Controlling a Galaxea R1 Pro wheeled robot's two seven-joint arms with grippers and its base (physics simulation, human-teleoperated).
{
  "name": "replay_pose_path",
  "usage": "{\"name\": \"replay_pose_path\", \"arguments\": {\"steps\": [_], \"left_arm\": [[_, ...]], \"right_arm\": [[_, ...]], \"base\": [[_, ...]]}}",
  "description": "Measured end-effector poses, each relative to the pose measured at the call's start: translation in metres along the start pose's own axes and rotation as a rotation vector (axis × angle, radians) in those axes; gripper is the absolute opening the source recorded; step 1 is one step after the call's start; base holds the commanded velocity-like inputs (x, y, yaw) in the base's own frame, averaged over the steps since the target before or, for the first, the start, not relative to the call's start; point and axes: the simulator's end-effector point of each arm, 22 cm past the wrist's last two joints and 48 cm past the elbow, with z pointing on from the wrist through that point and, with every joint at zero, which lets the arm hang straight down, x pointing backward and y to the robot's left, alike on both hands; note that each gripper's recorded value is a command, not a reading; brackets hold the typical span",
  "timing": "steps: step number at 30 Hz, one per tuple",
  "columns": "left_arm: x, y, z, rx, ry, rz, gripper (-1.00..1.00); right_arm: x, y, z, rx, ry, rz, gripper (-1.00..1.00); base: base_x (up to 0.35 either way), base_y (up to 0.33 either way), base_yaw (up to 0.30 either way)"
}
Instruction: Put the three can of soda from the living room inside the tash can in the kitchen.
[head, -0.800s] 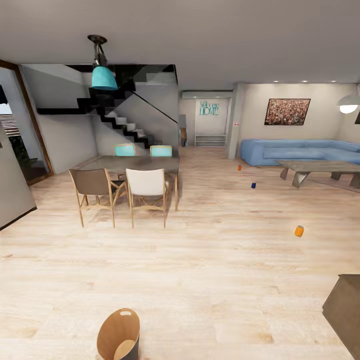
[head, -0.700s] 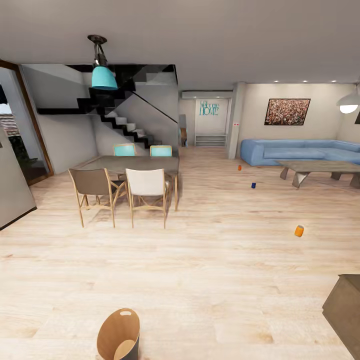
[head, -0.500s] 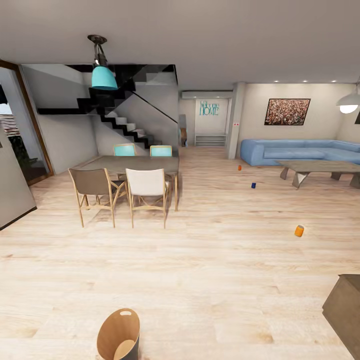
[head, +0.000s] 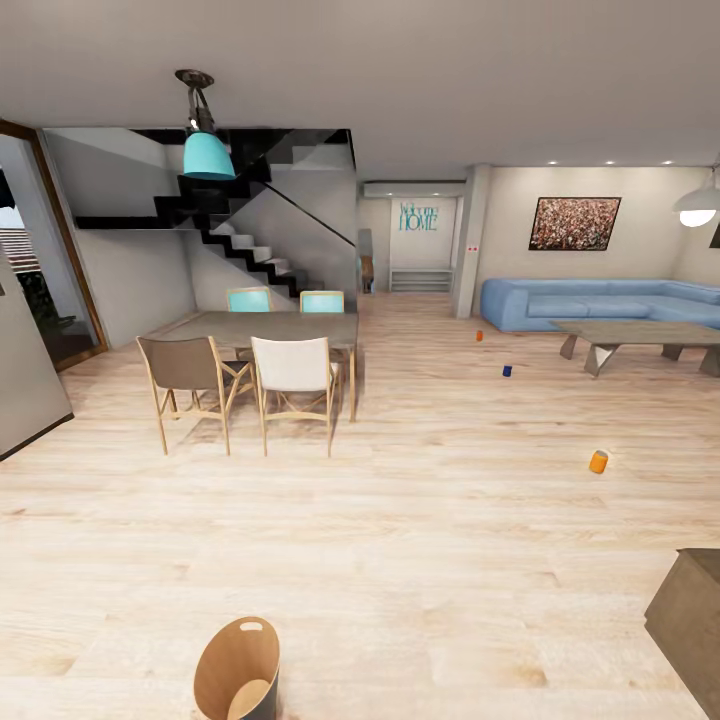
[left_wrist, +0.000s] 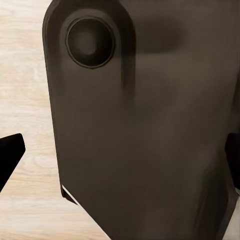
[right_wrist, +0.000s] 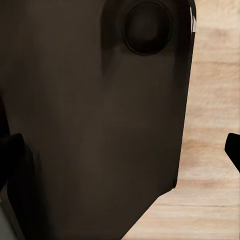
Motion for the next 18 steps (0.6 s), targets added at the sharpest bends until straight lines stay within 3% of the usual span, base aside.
{"name": "replay_pose_path", "arguments": {"steps": [4, 12, 13, 14, 15, 16, 17, 18], "left_arm": [[-0.032, 0.013, -0.001, 0.0, -0.06, 0.004, 1.0], [-0.087, 0.013, -0.006, 0.024, -0.139, 0.012, 1.0], [-0.119, 0.013, -0.011, 0.024, -0.187, 0.015, 1.0], [-0.186, 0.012, -0.03, 0.024, -0.327, 0.022, 1.0], [-0.271, 0.01, -0.071, 0.024, -0.518, 0.032, 1.0], [-0.325, 0.009, -0.107, 0.024, -0.645, 0.038, 1.0], [-0.323, 0.009, -0.107, 0.024, -0.639, 0.037, 1.0], [-0.346, 0.007, -0.126, 0.024, -0.688, 0.04, 1.0]], "right_arm": [[-0.028, -0.014, -0.001, 0.005, -0.061, -0.003, 1.0], [-0.068, -0.039, -0.006, 0.006, -0.162, -0.004, 1.0], [-0.129, -0.071, -0.027, 0.004, -0.408, -0.045, 1.0], [-0.196, -0.132, -0.06, 0.087, -0.564, -0.072, 1.0], [-0.268, -0.125, -0.098, 0.086, -0.734, -0.098, 1.0], [-0.271, -0.127, -0.102, 0.089, -0.747, -0.091, 1.0], [-0.281, -0.13, -0.109, 0.093, -0.773, -0.086, 1.0], [-0.302, -0.133, -0.127, 0.096, -0.832, -0.08, 1.0]], "base": [[0.0, 0.0, 0.0], [0.0, 0.0, 0.0], [0.0, 0.0, 0.0], [0.0, 0.0, 0.0], [0.0, 0.0, 0.0], [0.0, 0.0, 0.0], [0.0, 0.0, 0.0], [0.0, 0.0, 0.0]]}}
